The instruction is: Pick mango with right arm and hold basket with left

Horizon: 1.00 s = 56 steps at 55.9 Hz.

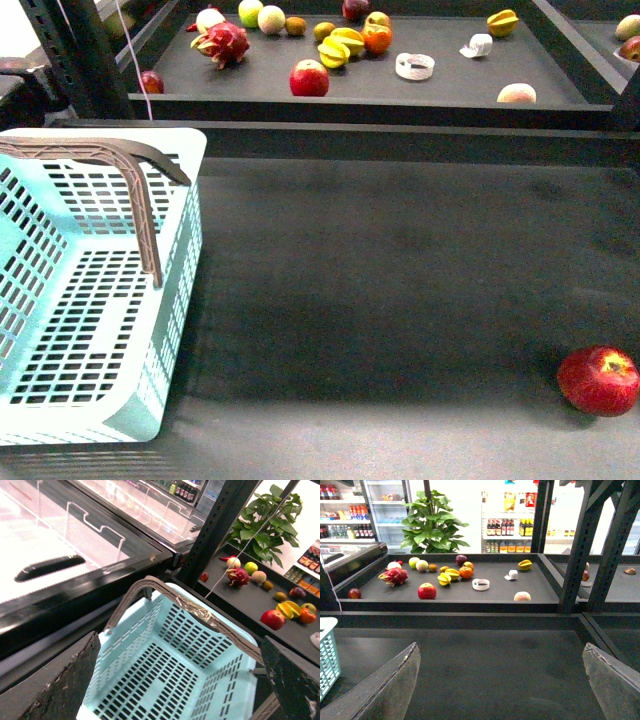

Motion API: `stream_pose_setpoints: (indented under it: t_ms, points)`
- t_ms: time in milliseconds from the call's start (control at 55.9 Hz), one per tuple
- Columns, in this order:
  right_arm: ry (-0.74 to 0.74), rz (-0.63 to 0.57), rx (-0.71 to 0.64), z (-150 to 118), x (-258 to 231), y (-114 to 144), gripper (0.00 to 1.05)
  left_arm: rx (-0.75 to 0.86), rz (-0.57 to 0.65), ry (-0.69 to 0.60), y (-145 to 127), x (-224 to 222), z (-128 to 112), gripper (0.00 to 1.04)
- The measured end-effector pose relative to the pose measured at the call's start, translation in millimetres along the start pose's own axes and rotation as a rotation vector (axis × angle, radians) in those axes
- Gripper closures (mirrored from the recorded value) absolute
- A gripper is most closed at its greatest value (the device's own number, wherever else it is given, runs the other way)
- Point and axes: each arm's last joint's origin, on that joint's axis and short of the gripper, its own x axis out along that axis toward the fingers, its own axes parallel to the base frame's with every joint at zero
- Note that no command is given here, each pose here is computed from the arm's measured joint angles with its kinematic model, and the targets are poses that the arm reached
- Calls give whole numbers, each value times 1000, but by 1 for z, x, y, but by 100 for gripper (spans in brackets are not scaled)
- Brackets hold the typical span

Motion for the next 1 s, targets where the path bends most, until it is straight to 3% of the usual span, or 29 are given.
stream_pose_setpoints:
  t_ms: [233, 537, 1002]
  points:
    - [0, 0, 0, 0, 0, 0, 8, -207, -34, 134, -28, 41, -4, 8]
    - [0, 0, 0, 0, 0, 0, 8, -402, -27, 307, -62, 94, -34, 8]
    - [0, 0, 0, 0, 0, 0, 8, -616, -16, 405, -71, 124, -46, 8]
